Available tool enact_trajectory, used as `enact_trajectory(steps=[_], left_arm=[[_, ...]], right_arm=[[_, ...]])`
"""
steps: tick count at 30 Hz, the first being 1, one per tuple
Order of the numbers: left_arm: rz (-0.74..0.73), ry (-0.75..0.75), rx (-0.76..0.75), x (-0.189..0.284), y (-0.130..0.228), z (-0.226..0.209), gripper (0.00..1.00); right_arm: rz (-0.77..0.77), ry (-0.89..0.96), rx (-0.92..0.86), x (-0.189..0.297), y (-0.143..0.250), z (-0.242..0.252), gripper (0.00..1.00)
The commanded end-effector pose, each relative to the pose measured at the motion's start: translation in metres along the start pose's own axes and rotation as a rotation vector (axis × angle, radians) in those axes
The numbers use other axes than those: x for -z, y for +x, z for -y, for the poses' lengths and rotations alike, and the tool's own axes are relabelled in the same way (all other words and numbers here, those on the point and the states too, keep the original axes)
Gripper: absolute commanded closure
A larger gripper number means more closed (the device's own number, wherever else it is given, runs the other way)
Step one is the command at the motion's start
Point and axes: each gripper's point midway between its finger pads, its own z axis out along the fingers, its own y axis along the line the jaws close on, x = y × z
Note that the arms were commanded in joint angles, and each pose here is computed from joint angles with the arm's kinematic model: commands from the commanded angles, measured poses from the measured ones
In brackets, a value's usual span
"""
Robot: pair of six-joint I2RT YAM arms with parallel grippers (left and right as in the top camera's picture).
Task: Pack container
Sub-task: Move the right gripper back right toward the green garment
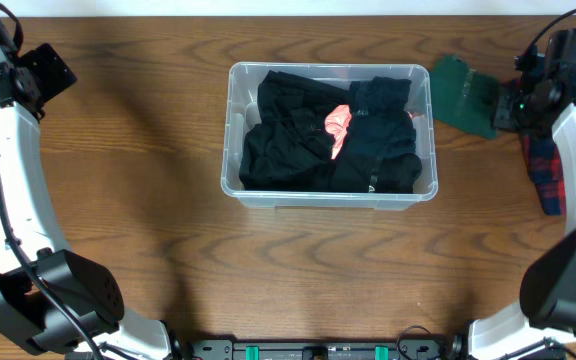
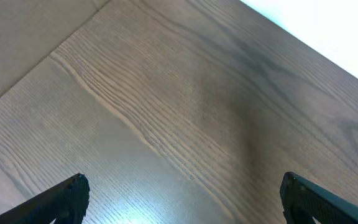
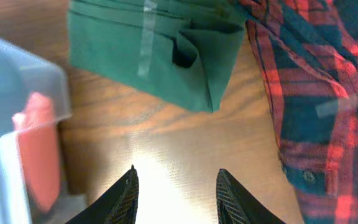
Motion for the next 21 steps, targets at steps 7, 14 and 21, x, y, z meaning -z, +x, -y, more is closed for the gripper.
enact_trajectory(steps=[7, 14, 21], left_arm=[[0.009, -0.012, 0.000, 0.002, -0.002, -0.003, 0.02], [0.009, -0.012, 0.000, 0.002, -0.002, -0.003, 0.02], [0.009, -0.012, 0.000, 0.002, -0.002, -0.003, 0.02]], right_arm=[[-0.039, 0.053, -0.031, -0.051, 0.000, 0.019, 0.56], [0.002, 0.059, -0.090, -0.074, -0.012, 0.024, 0.51], [0.015, 0.062, -0.168, -0.092, -0.015, 0.036, 0.30]])
